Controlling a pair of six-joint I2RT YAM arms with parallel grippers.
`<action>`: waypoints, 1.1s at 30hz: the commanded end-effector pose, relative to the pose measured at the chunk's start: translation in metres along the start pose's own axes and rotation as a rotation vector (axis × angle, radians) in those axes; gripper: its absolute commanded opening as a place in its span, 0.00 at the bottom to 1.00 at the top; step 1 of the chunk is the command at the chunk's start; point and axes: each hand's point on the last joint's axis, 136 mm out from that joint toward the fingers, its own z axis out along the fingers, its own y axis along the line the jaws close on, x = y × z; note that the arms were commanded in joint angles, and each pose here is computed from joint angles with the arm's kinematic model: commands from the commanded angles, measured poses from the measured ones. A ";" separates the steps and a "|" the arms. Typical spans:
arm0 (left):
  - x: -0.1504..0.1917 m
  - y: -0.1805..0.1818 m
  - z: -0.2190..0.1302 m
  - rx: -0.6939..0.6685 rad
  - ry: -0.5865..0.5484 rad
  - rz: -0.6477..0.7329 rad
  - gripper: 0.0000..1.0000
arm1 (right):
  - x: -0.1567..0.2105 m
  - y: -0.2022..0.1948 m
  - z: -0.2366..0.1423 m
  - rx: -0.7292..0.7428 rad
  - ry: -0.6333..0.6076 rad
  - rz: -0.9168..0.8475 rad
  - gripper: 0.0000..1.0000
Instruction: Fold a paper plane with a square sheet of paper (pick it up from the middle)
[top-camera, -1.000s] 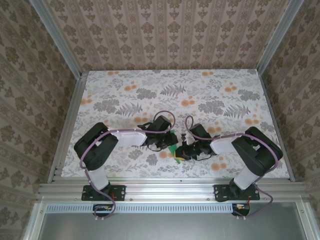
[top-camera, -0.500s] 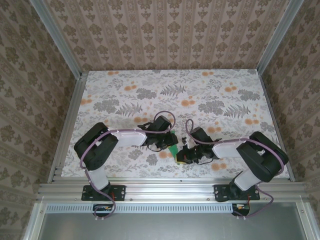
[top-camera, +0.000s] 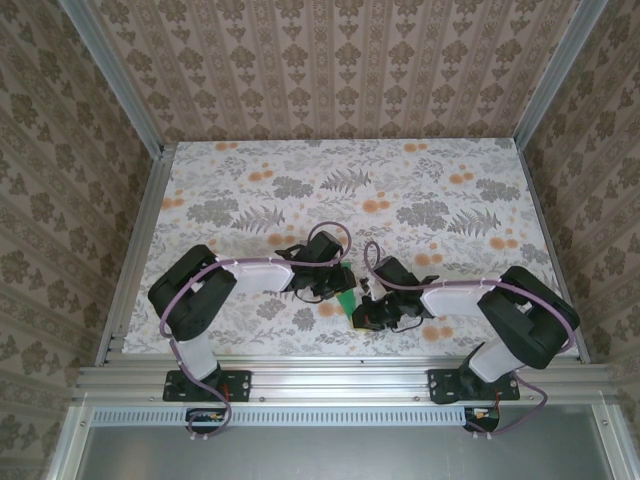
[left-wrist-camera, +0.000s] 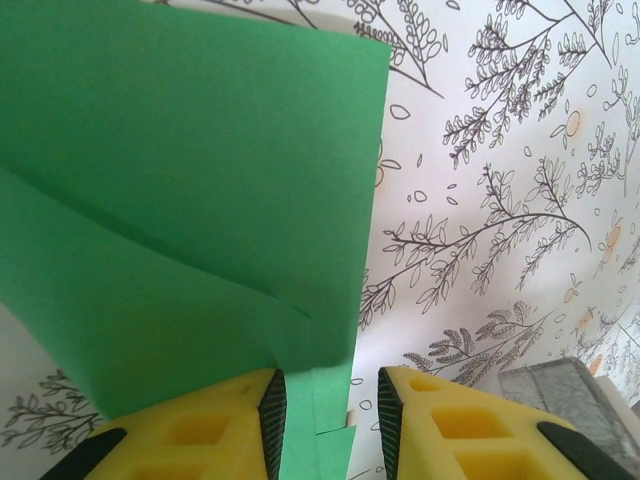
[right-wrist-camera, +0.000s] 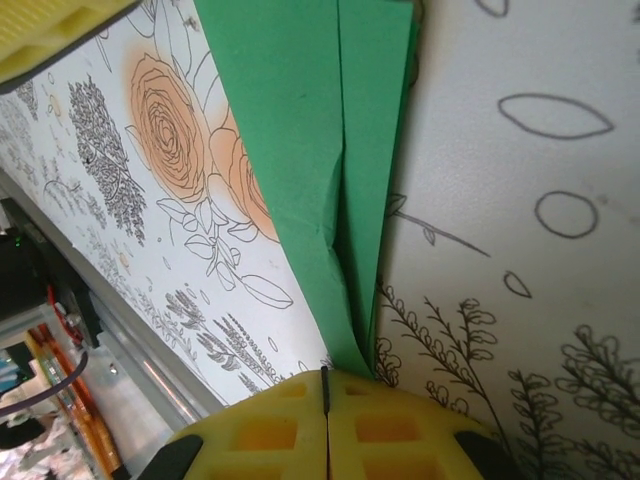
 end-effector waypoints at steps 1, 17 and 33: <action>-0.003 0.013 0.004 -0.060 -0.009 0.025 0.34 | 0.010 -0.044 -0.014 0.242 -0.039 0.046 0.08; -0.010 0.005 0.010 -0.049 -0.015 0.085 0.33 | -0.040 0.017 -0.027 0.018 -0.243 -0.052 0.07; -0.007 0.007 0.010 -0.057 -0.002 0.091 0.33 | -0.007 -0.041 0.002 0.116 -0.086 0.071 0.08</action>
